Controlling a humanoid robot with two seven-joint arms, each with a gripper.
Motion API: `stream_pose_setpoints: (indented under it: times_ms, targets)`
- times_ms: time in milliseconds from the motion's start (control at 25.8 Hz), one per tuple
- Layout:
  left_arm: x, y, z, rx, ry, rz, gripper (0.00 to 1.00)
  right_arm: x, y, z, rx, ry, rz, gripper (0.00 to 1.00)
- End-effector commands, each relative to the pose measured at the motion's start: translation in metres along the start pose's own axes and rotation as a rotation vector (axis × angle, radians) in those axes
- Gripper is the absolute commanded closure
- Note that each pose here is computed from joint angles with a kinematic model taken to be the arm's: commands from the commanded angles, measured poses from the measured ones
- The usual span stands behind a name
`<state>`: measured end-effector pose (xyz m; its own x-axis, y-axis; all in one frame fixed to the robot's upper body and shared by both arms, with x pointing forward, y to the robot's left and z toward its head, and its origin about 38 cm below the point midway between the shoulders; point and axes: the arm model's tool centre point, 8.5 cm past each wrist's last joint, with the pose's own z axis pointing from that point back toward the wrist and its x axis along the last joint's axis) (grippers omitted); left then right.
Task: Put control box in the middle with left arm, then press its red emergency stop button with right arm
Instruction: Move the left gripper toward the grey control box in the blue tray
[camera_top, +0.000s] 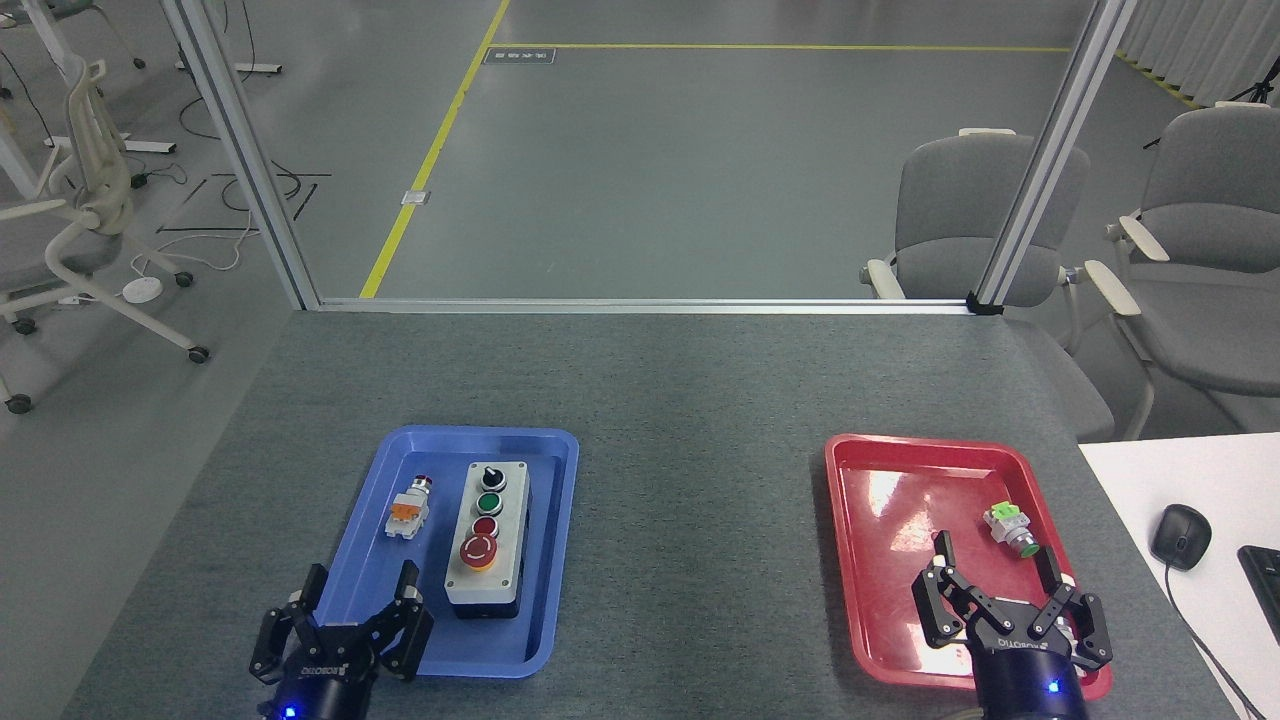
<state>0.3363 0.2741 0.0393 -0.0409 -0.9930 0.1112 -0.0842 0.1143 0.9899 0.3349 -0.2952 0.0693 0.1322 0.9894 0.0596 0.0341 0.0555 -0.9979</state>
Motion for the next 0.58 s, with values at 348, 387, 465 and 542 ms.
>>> stream_pose_setpoints:
  times_ms: [348, 387, 465, 542]
  targets:
    - [0.061, -0.047, 0.009, -0.105, -0.080, -0.028, 0.01, -0.001, 0.000, 0.000, 0.000, 0.000, 0.002, 0.01]
    - [0.064, -0.049, 0.004, -0.111, -0.078, -0.022, 0.01, 0.000, 0.000, 0.000, 0.000, 0.000, 0.001, 0.01]
    - [0.064, -0.053, -0.002, -0.122, -0.071, -0.023, 0.01, -0.001, 0.000, 0.000, 0.000, 0.001, 0.002, 0.01]
    - [0.061, -0.057, -0.007, -0.132, -0.051, -0.033, 0.01, -0.001, 0.000, 0.000, 0.000, 0.001, 0.001, 0.01]
